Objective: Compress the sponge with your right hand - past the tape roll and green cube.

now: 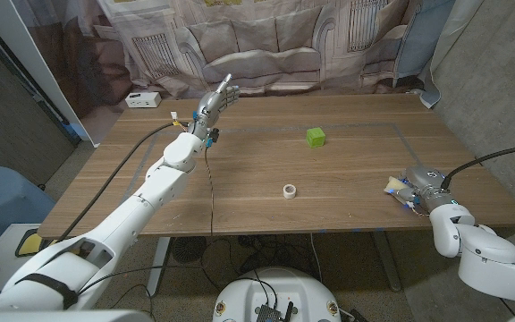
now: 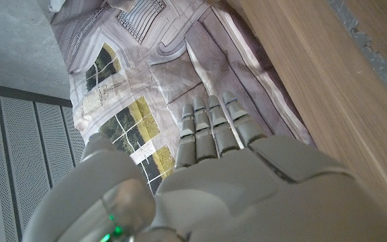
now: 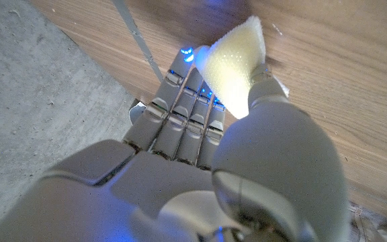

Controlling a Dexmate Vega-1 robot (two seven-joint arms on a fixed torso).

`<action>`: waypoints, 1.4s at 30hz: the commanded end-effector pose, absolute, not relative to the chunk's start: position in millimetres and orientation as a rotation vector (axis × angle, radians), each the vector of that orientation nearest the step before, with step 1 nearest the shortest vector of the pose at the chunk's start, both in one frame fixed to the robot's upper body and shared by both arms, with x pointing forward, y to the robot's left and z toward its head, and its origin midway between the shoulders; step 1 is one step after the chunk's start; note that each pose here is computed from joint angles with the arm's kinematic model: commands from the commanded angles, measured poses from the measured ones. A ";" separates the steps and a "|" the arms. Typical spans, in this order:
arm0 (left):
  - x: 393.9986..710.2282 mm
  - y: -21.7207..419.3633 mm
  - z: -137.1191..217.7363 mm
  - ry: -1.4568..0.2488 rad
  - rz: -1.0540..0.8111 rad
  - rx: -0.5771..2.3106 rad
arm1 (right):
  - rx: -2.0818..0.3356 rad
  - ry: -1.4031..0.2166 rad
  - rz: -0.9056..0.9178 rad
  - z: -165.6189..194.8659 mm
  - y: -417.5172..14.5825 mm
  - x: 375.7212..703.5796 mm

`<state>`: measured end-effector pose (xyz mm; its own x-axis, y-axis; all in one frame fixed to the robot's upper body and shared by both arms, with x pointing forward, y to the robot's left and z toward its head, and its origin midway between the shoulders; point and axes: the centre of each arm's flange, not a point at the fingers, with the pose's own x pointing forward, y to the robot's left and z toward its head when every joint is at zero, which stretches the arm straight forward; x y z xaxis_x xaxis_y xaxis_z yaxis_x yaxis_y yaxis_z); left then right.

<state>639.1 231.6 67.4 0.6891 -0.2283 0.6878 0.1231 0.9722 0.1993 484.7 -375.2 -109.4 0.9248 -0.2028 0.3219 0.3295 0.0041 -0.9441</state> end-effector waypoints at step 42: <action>644.6 234.0 70.0 -0.786 -0.202 0.141 | -1.524 -0.098 -0.443 -107.1 -374.0 478.1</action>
<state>644.5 233.5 71.3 0.6900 -0.2337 0.6850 0.1257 0.9708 0.2046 482.4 -374.7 -107.7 0.9248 -0.2156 0.3134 0.3192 -0.0081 -0.9476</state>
